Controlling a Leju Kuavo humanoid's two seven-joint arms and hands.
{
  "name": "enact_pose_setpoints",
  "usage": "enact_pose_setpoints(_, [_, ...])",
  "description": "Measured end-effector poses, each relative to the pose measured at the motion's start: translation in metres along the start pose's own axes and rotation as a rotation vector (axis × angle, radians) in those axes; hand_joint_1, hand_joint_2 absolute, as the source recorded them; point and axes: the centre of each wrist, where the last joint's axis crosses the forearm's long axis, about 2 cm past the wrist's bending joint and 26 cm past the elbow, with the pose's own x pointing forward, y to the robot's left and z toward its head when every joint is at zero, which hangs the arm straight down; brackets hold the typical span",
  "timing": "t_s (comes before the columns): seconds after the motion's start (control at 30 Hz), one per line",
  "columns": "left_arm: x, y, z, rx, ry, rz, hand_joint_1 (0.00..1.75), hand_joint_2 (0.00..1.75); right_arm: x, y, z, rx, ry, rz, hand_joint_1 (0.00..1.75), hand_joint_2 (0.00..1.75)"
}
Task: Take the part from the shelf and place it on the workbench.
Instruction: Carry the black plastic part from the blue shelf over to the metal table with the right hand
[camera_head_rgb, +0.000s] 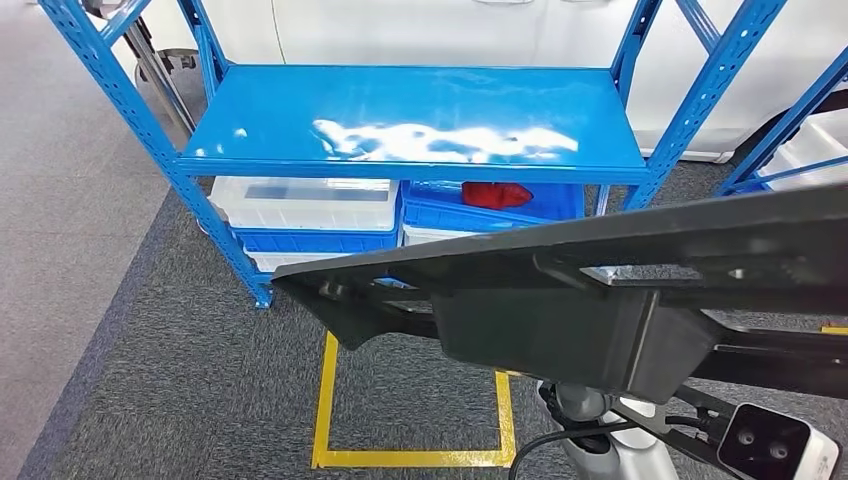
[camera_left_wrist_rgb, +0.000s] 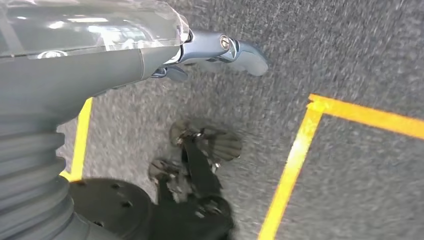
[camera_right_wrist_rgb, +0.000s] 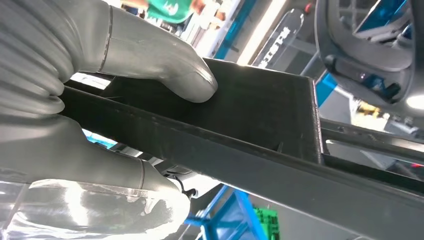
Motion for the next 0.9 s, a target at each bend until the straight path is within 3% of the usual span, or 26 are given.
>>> enact_pose_setpoints(0.9, [-0.0041, -0.0016, 0.0018, 0.037, 0.012, 0.045, 0.0, 1.75, 0.0012, 0.007, -0.0006, 0.02, -0.004, -0.015, 1.75, 1.75])
